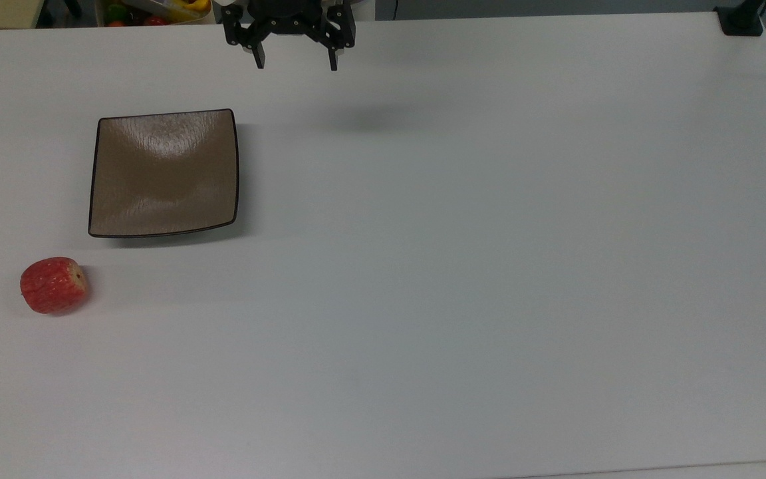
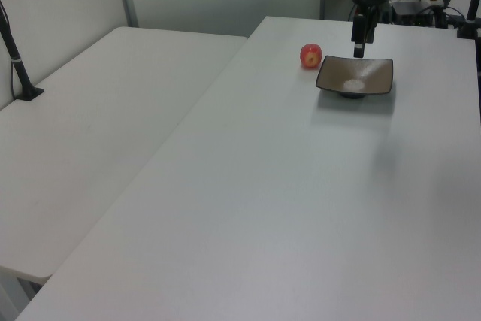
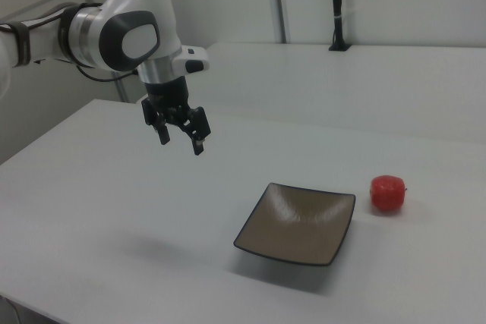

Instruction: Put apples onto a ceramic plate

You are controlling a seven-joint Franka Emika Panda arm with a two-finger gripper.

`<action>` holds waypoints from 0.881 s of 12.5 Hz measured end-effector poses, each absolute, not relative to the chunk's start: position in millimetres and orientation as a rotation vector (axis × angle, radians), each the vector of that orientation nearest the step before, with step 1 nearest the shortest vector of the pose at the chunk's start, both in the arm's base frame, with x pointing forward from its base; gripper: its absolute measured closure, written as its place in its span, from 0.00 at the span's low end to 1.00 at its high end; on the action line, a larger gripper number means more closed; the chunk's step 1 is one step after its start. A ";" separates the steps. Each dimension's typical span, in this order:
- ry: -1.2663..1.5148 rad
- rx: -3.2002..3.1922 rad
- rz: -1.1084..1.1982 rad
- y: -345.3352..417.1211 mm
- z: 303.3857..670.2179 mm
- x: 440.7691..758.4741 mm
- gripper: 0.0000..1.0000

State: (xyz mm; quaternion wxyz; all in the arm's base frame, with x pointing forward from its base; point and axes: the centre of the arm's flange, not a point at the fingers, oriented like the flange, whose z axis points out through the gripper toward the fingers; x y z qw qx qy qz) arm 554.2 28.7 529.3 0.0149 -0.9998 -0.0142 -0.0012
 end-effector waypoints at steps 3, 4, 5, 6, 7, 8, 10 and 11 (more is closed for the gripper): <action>-0.040 -3.111 -0.012 27.3 531.7 554.5 0.00; -0.040 -3.111 -0.013 27.0 532.1 554.4 0.00; -0.040 -3.111 -0.014 27.0 532.4 554.3 0.00; -0.040 -3.111 -0.015 27.0 532.5 554.3 0.00; -0.040 -3.111 -0.015 27.0 532.6 554.3 0.00; -0.040 -3.111 -0.016 27.0 532.7 554.4 0.00; -0.033 -3.111 -0.030 24.6 534.8 555.5 0.00; -0.025 -3.111 -0.056 21.9 538.2 557.8 0.00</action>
